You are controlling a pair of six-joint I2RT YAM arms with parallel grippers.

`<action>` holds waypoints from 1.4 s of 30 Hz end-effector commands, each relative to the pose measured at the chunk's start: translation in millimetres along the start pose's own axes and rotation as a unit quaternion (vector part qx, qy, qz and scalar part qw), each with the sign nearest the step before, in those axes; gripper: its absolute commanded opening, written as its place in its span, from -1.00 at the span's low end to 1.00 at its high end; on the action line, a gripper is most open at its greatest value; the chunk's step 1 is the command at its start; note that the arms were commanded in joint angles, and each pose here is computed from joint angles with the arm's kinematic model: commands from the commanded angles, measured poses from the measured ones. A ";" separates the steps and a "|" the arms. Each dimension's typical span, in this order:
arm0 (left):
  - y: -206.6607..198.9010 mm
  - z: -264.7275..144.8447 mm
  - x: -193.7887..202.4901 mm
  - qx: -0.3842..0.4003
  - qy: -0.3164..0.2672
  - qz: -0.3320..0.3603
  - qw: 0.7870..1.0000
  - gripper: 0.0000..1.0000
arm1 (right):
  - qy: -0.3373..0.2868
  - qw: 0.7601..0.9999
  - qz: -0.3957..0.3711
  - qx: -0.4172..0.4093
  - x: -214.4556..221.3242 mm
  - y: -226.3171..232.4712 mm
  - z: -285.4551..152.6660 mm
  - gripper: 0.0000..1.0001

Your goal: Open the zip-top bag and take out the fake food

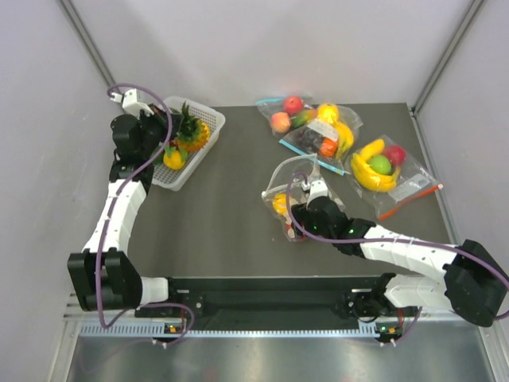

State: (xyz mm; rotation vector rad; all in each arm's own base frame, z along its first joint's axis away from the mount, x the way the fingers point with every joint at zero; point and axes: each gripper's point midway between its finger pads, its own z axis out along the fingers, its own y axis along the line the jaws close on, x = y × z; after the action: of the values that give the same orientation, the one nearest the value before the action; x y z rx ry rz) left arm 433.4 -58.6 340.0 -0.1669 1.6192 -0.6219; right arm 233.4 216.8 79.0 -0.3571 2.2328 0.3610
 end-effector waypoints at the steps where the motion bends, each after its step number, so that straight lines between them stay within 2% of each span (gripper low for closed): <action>1: 29.7 17.9 -10.1 -0.049 -0.018 0.031 0.998 -1.00 | -0.012 1.000 0.008 -0.006 -5.9 -0.6 -1.0 0.36; 10: 57.9 67.2 20.8 -0.034 0.006 0.015 0.999 -1.00 | -0.010 1.000 0.008 -0.019 -5.6 3.9 0.3 0.35; 17: 66.9 85.0 45.6 -0.019 0.036 -0.004 0.999 -1.00 | -0.008 1.000 0.007 -0.018 -7.0 4.2 -0.1 0.36; 18: 68.1 86.3 50.8 -0.018 0.044 -0.006 0.999 -0.95 | -0.007 1.000 0.007 -0.019 -6.2 4.2 0.0 0.35; 20: 70.1 85.9 56.7 -0.020 0.053 -0.008 0.998 -0.65 | -0.007 1.000 0.006 -0.017 -6.1 3.4 -0.3 0.35; 21: 70.8 85.1 58.4 -0.021 0.056 -0.008 0.998 -0.29 | -0.007 1.000 0.007 -0.018 -5.9 3.8 -0.1 0.36; 22: 70.8 83.8 58.7 -0.022 0.057 -0.008 0.998 -0.15 | -0.006 1.000 0.006 -0.017 -5.7 3.4 -0.1 0.36; 23: 69.3 81.7 56.1 -0.025 0.055 -0.003 0.998 0.35 | -0.005 1.000 0.005 -0.017 -5.4 3.9 0.4 0.36; 25: 66.7 78.7 51.2 -0.027 0.052 0.004 0.998 0.63 | -0.003 1.000 0.006 -0.015 -4.4 3.5 1.2 0.36; 28: 59.2 70.2 37.2 -0.037 0.039 0.026 0.998 0.77 | -0.003 1.000 0.005 -0.014 -5.2 3.2 1.8 0.36; 32: 41.3 53.2 12.4 -0.054 0.004 0.069 0.996 0.83 | -0.001 1.000 0.005 -0.012 -5.4 2.7 1.0 0.36; 33: 39.1 43.8 -2.1 -0.075 -0.020 0.081 0.994 0.84 | 0.000 1.000 0.005 -0.010 -4.9 1.8 0.5 0.36; 36: 9.9 28.6 -16.0 -0.083 -0.051 0.118 0.988 0.98 | -0.001 1.000 0.004 -0.007 -5.8 0.6 -0.8 0.36; 40: -11.4 13.7 -26.1 -0.083 -0.067 0.142 0.984 0.98 | 0.002 1.000 0.003 -0.005 -4.0 -1.0 -2.2 0.36; 42: -33.7 7.8 -18.4 -0.054 -0.063 0.148 0.985 0.98 | 0.002 1.000 0.003 -0.005 -3.1 -1.5 -2.9 0.36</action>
State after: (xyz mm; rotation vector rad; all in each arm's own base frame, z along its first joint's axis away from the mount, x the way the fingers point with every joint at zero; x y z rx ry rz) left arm 445.3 -80.0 370.8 -0.0622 1.5292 -0.3562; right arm 230.4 215.1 74.0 -0.3669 2.2527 0.3706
